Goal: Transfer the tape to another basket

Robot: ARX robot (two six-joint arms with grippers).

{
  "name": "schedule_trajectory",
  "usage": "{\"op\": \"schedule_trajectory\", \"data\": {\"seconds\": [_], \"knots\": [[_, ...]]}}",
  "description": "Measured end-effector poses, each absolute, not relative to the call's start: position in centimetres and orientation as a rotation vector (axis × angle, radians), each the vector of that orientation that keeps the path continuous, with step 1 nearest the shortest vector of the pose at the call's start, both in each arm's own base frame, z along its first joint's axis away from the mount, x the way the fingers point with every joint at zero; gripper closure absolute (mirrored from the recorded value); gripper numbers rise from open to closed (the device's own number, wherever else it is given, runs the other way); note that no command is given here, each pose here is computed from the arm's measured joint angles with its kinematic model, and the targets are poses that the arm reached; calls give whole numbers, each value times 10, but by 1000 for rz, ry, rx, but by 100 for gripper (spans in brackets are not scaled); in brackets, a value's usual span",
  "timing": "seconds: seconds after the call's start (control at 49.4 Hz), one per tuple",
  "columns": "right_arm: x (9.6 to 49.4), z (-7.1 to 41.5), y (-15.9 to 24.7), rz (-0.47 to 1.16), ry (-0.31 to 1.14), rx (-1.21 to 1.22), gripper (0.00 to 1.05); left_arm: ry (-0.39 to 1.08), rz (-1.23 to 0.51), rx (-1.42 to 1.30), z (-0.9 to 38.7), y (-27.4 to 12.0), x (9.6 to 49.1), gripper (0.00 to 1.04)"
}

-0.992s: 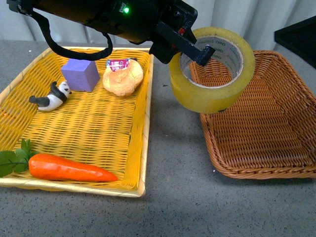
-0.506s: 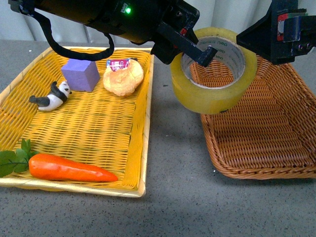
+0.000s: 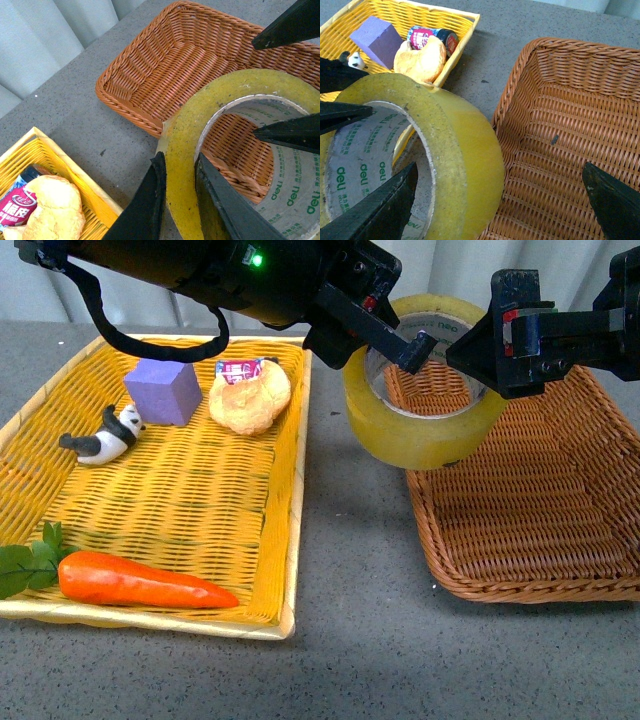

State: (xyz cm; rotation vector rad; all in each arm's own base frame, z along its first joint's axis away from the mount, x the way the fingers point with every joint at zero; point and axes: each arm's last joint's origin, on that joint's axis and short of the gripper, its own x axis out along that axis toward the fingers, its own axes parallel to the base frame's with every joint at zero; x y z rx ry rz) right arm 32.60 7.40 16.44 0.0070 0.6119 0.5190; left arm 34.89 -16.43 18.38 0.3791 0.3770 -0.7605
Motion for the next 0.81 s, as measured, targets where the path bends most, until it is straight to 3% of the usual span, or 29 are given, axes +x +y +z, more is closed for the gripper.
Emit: {"op": "schedule_trajectory", "data": {"seconds": [0.061,0.142,0.567,0.81], "knots": [[328,165,74,512,615,6,12,377,-760,379,184,-164,349,91],[329,166,75,507,618,3,28,377,-760,378,184,-164,349,91],[330,164,83,512,662,7,88,372,-773,362,185,-166,349,92],[330,162,82,502,670,1,89,370,-780,354,186,-167,349,94]]}}
